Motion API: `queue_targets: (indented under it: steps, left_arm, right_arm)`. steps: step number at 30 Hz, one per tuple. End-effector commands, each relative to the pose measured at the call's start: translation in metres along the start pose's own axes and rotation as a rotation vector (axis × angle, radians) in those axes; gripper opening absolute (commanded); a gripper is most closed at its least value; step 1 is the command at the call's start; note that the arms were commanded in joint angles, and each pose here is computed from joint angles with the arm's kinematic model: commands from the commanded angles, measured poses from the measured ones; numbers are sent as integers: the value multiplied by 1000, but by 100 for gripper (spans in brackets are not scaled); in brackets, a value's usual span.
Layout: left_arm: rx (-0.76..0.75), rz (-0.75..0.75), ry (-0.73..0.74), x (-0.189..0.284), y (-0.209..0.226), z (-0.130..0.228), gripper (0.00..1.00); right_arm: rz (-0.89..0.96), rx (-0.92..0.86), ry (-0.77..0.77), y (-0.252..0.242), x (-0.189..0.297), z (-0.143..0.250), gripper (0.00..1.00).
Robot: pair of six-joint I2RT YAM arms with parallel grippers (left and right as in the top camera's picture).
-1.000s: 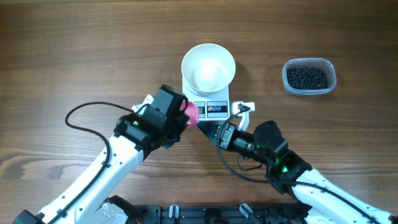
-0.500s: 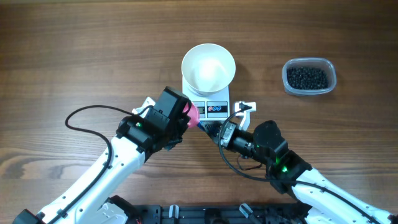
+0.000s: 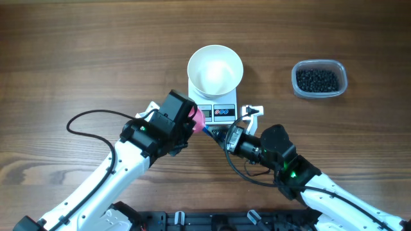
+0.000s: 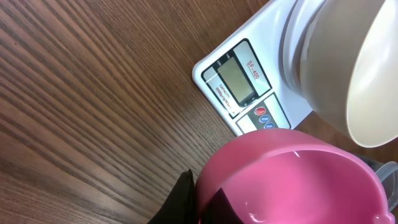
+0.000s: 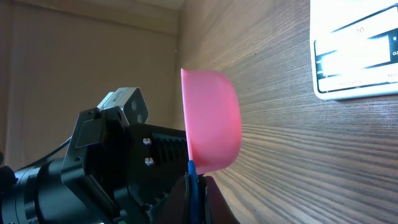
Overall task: Scoop item into bowl and weigh 150g on scale
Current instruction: 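Grasp the blue scoop handle with the right gripper near the left gripper, then release the scoop from the left gripper and carry it right toward the bean tub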
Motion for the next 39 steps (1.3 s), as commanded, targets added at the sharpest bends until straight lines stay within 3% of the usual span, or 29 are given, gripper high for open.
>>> queue_targets:
  steps: [1, 3, 5, 6, 11, 17, 23, 24, 25, 27, 29, 30, 35, 39]
  left_arm:
    - [1, -6, -34, 2, 3, -5, 9]
    - [1, -6, -34, 2, 3, -5, 22]
    - [2, -6, -34, 2, 3, -5, 25]
    - [1, -6, -35, 2, 3, -5, 33]
    - [1, -9, -60, 2, 3, -9, 100]
    - [1, -9, -59, 2, 3, -8, 100]
    - [1, -9, -59, 2, 3, -9, 100]
    - [1, -9, -59, 2, 4, -9, 97]
    - [1, -9, -58, 2, 4, -8, 88]
    - [1, -7, -52, 2, 3, -7, 40]
    - [-8, 2, -53, 2, 1, -8, 10]
    - [-60, 26, -57, 2, -5, -8, 4]
    - [-427, 200, -106, 7, -50, -7, 4]
    - [-478, 219, -102, -4, -60, 3, 4]
  right_arm:
    - [-32, -4, -29, 13, -1, -7, 4]
    - [-32, 19, -29, 13, -1, -7, 5]
    - [-30, 19, -29, 13, -1, -7, 5]
    - [-30, 31, -29, 13, -1, -7, 4]
    - [-19, 157, -54, 12, -1, -11, 4]
    - [11, 308, -72, 9, 6, -15, 4]
    - [164, 353, -189, 0, 58, -36, 5]
    - [203, 368, -223, 1, 75, -39, 5]
    - [232, 367, -248, 1, 87, -41, 5]
    - [342, 356, -334, 0, 124, -46, 5]
    - [445, 354, -429, -1, 161, -53, 5]
    - [482, 356, -477, 2, 179, -56, 5]
    - [498, 363, -592, 25, 216, -64, 4]
    - [521, 357, -656, 25, 223, -72, 4]
Point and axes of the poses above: each gripper's point midway between its finger pads, its own x axis back along the fingers, its own y axis along the line the jaws close on, z = x × y, the point moved 1 cm from there along x, back along the fingers, and after that the axes turned 2 degrees about -x, right-handed, at the moved point
